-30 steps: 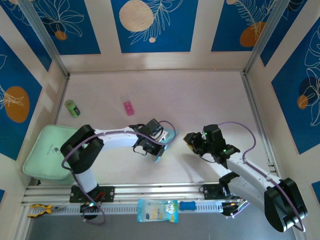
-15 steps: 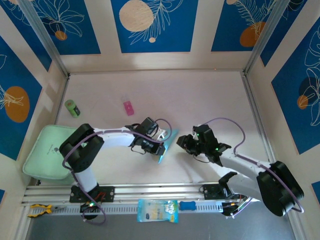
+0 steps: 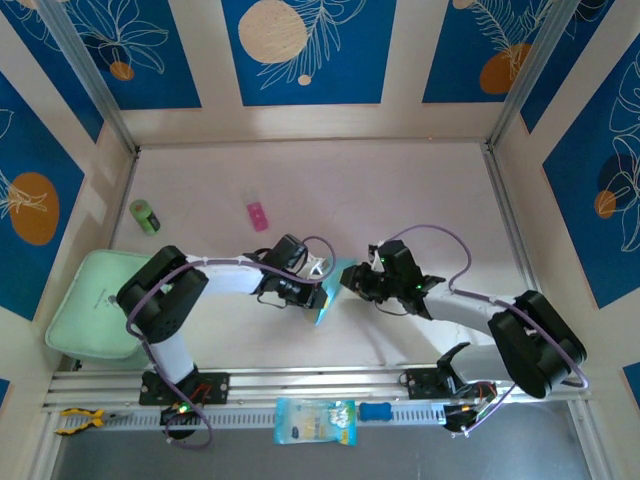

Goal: Fold a paper plane with a square sheet of paper (pick it up from the middle)
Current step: Perform the fifth fold on the wing at the bottom-center of the table.

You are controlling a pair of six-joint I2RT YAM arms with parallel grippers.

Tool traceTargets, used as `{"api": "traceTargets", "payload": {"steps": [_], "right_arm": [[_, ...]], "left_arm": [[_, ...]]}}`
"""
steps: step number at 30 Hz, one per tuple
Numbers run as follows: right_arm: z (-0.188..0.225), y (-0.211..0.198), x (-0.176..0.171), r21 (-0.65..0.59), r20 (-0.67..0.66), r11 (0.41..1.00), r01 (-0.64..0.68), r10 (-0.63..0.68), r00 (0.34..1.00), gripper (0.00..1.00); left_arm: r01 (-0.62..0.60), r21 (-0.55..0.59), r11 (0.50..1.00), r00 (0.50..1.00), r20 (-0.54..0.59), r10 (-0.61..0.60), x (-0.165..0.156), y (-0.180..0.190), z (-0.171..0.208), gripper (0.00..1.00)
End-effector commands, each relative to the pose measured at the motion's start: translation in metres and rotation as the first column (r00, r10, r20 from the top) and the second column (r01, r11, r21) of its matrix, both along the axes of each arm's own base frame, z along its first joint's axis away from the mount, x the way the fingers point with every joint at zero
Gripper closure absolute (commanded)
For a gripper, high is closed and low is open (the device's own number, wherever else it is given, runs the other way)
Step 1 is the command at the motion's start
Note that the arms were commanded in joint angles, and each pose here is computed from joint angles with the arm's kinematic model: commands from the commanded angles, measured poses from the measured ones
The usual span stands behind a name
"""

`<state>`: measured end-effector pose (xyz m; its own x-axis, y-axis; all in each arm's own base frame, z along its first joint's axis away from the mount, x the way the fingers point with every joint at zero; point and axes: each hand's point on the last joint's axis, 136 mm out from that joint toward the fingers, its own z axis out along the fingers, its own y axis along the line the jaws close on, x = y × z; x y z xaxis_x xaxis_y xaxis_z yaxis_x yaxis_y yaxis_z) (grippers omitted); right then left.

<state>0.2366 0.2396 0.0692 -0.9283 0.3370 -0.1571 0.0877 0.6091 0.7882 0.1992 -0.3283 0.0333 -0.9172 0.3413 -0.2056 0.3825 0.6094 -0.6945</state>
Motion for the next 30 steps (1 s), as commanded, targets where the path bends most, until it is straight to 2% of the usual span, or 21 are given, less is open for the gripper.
{"api": "traceTargets", "payload": {"steps": [1, 13, 30], "right_arm": [[0.012, 0.014, 0.004, 0.042, 0.044, 0.997, -0.061, 0.059, 0.997, 0.71], [0.007, 0.038, 0.008, 0.073, 0.028, 0.985, -0.156, 0.154, 0.988, 0.76], [-0.005, 0.033, 0.012, 0.094, -0.010, 0.984, -0.151, 0.153, 0.988, 0.77]], "left_arm": [[-0.021, -0.038, 0.999, 0.999, -0.046, 0.019, 0.001, 0.002, -0.004, 1.00], [-0.067, -0.062, 0.996, 0.993, -0.097, 0.061, 0.004, 0.008, -0.013, 1.00], [-0.101, -0.177, 0.979, 0.983, -0.171, 0.070, 0.009, 0.005, -0.008, 1.00]]}}
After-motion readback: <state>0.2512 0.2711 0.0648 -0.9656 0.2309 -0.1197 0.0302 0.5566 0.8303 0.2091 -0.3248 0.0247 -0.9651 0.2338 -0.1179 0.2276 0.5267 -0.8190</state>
